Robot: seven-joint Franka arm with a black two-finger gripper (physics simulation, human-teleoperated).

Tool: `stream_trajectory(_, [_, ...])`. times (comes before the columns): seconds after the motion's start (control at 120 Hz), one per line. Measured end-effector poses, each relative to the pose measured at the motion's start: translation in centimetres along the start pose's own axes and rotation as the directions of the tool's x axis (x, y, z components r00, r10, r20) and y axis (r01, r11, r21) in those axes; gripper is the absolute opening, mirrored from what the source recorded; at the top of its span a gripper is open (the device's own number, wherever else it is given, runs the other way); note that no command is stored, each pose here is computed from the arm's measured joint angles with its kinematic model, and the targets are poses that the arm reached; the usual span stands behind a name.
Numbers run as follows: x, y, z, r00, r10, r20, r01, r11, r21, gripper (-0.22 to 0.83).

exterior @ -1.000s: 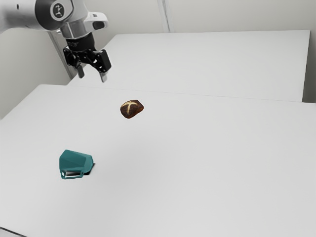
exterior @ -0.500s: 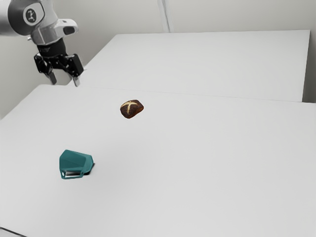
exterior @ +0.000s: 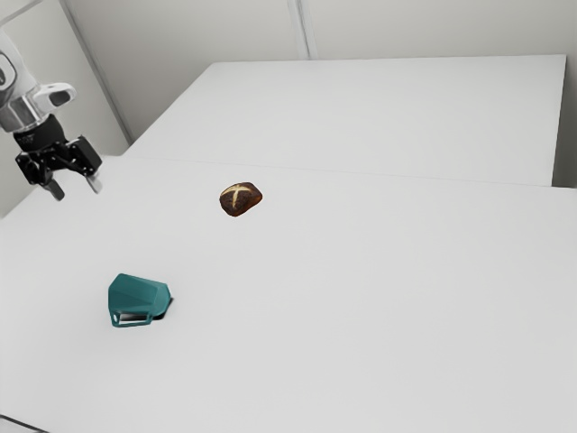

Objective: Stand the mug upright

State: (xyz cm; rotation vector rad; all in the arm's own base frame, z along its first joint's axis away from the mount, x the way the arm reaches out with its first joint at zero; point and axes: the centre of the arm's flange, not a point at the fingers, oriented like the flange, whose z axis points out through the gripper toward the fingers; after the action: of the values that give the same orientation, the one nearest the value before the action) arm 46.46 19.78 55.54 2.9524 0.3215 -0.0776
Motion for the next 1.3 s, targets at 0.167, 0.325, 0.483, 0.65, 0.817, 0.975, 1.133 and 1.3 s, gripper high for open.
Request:
stream_trajectory(0.167, [-0.9,-4.2,4.0,0.999,-0.015,-0.028,0.011,0.992,-0.126,0.60])
stream_trajectory(0.325, [-1.8,-7.5,6.5,0.996,-0.021,-0.083,0.002,0.975,-0.224,0.60])
stream_trajectory(0.483, [-2.2,-8.9,8.2,0.989,0.002,-0.147,-0.046,0.954,-0.296,0.60])
stream_trajectory(0.65, [-3.4,-10.7,10.6,0.979,0.003,-0.204,-0.079,0.926,-0.368,0.60])
stream_trajectory(0.817, [-4.2,-12.0,12.9,0.969,0.010,-0.248,-0.116,0.901,-0.417,0.60])
stream_trajectory(0.975, [-5.3,-13.7,15.5,0.959,-0.011,-0.283,-0.127,0.875,-0.466,0.60])
stream_trajectory(1.133, [-5.3,-14.4,17.5,0.951,0.002,-0.310,-0.162,0.857,-0.489,0.60])
stream_trajectory(1.3, [-5.8,-15.3,19.5,0.944,0.008,-0.329,-0.185,0.841,-0.509,0.60])
